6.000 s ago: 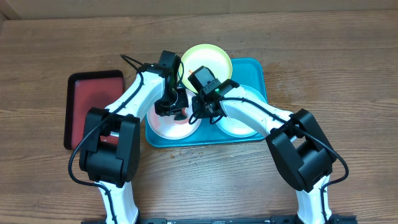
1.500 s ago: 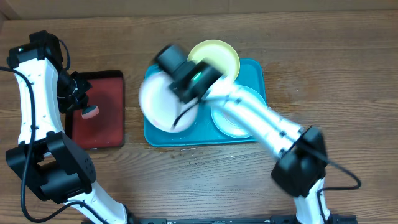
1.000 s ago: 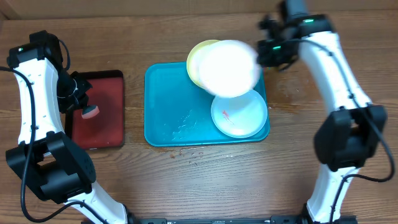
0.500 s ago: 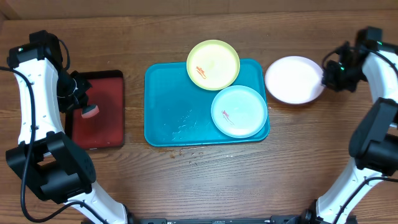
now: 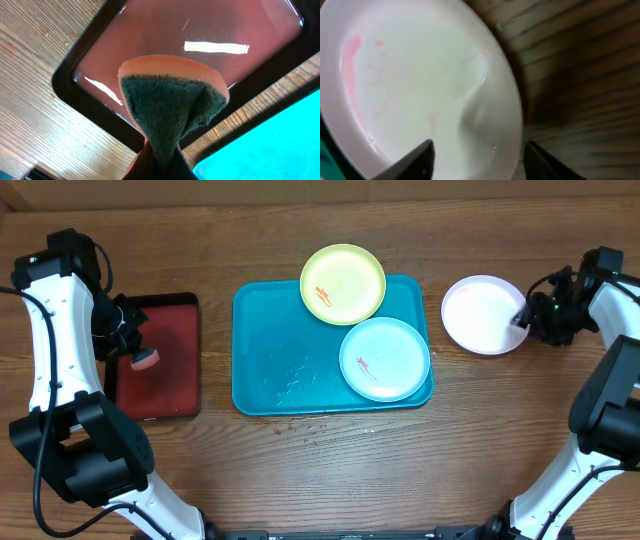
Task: Clean dirty plates on tray and stack at the side
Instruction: 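Set the white plate down right of the teal tray, release, then reach the right gripper to the yellow plate rim and grip it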
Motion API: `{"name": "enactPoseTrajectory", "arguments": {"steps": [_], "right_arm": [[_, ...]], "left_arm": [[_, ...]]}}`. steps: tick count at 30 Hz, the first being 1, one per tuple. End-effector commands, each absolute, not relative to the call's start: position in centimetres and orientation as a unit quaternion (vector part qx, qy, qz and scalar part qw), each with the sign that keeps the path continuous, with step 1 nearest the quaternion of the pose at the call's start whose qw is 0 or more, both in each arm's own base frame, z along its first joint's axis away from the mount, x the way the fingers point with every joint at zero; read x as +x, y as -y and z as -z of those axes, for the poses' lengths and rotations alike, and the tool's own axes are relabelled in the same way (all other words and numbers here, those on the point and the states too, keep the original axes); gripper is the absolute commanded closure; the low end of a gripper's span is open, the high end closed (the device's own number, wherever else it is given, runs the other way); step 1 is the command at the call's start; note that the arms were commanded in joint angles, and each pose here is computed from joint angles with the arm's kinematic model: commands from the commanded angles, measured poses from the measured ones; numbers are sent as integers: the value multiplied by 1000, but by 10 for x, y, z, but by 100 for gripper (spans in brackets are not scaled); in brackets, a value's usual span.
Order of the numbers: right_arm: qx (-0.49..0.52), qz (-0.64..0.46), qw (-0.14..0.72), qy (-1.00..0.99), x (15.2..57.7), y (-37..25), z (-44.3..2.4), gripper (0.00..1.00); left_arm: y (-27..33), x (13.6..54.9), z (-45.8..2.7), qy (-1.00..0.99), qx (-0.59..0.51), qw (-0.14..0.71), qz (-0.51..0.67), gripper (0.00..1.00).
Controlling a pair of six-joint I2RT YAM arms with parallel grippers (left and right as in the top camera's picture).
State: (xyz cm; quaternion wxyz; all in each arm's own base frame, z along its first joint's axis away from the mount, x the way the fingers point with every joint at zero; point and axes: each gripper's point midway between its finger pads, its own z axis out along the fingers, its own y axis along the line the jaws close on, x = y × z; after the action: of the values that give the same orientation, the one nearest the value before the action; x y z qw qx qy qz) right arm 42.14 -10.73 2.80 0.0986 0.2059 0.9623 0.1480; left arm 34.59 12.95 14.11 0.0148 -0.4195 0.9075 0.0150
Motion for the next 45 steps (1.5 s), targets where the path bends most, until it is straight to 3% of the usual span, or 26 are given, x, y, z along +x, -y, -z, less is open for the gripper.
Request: {"name": "enactPoseTrajectory", "arguments": {"steps": [1,8,13,18,23,28,37,40,44,45], "right_arm": [[184,-209,158,-948,442,88,-85,32],[91,-281,281,-913,469,39,-194,22],[-7,-286,349,-893,497,-20,-224,15],[-57,-197,388,-898,533,-72,-202,8],[-135,-104,399,-901,557,-127,-151,11],[-218,-81,379,-896,559,-169,-97,11],[-229,-82,362,-900,566,-181,-39,24],[-229,-82,356,-902,567,-181,-26,44],[-229,-82,353,-903,566,-181,-24,50],[-229,-83,354,-903,566,-181,-24,58]], "left_arm": [[-130,346,-147,-903,-428,23,-10,96],[-130,348,-147,-903,-428,27,-10,96],[-131,350,-147,-903,-428,32,-9,96],[-131,350,-146,-903,-428,31,-10,96],[-131,350,-146,-903,-428,31,-10,96],[-130,350,-146,-904,-427,31,-10,96],[-116,362,-146,-916,-399,44,-8,96],[-116,362,-146,-916,-400,44,-8,96],[-117,364,-147,-915,-399,50,-7,96],[-116,365,-147,-916,-399,52,-7,96]]}}
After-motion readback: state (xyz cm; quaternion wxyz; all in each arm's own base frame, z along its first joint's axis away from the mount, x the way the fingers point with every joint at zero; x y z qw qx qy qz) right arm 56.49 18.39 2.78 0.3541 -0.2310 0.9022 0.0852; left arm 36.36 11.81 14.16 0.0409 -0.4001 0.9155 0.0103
